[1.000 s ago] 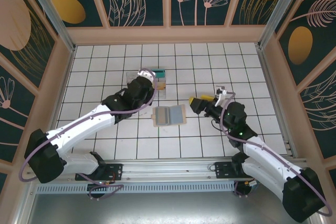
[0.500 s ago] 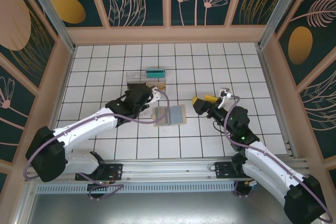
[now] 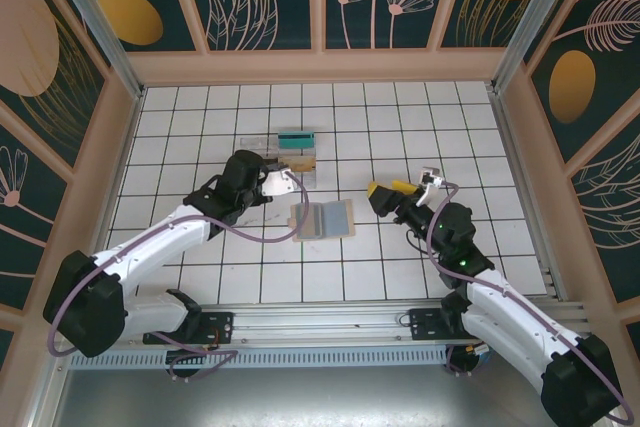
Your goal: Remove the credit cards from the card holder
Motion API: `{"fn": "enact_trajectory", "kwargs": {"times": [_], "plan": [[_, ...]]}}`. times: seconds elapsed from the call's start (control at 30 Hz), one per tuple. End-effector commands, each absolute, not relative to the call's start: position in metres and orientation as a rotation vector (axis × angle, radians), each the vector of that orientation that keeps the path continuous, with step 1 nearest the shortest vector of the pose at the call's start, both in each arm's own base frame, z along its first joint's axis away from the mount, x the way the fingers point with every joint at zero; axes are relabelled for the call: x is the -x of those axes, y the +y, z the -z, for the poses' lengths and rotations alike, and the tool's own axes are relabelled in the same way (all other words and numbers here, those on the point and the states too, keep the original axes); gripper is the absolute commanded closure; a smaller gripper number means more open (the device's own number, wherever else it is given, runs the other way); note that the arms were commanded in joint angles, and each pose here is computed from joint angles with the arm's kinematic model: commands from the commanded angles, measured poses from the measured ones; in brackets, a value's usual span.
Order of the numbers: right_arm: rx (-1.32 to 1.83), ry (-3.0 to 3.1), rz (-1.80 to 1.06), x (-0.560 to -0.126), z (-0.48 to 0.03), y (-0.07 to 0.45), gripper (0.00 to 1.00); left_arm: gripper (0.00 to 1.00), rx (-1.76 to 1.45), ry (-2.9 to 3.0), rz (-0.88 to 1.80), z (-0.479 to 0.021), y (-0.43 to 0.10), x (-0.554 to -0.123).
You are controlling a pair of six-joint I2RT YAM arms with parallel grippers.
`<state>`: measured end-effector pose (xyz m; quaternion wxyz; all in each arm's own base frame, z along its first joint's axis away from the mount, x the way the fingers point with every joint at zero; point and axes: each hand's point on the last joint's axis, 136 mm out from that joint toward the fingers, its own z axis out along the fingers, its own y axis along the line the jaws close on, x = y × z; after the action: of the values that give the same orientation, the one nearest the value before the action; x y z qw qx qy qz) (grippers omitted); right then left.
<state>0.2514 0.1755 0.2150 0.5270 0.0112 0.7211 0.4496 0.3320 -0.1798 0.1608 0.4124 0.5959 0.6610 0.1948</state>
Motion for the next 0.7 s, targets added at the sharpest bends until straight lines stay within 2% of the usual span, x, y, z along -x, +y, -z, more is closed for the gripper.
{"fn": "enact_trajectory", "kwargs": {"times": [0.0,0.27,0.67], "plan": [[-0.044,1.726,-1.070,-0.252,-0.212,0.174,0.01,1.00,-1.506,1.610,-0.437,-0.152,-0.189,-0.333],[-0.056,1.732,-1.060,-0.254,-0.209,0.174,0.01,1.00,-1.478,1.611,-0.494,-0.144,-0.171,-0.346],[-0.062,1.754,-1.046,-0.256,-0.205,0.173,0.01,1.00,-1.501,1.614,-0.480,-0.133,-0.175,-0.364]]}}
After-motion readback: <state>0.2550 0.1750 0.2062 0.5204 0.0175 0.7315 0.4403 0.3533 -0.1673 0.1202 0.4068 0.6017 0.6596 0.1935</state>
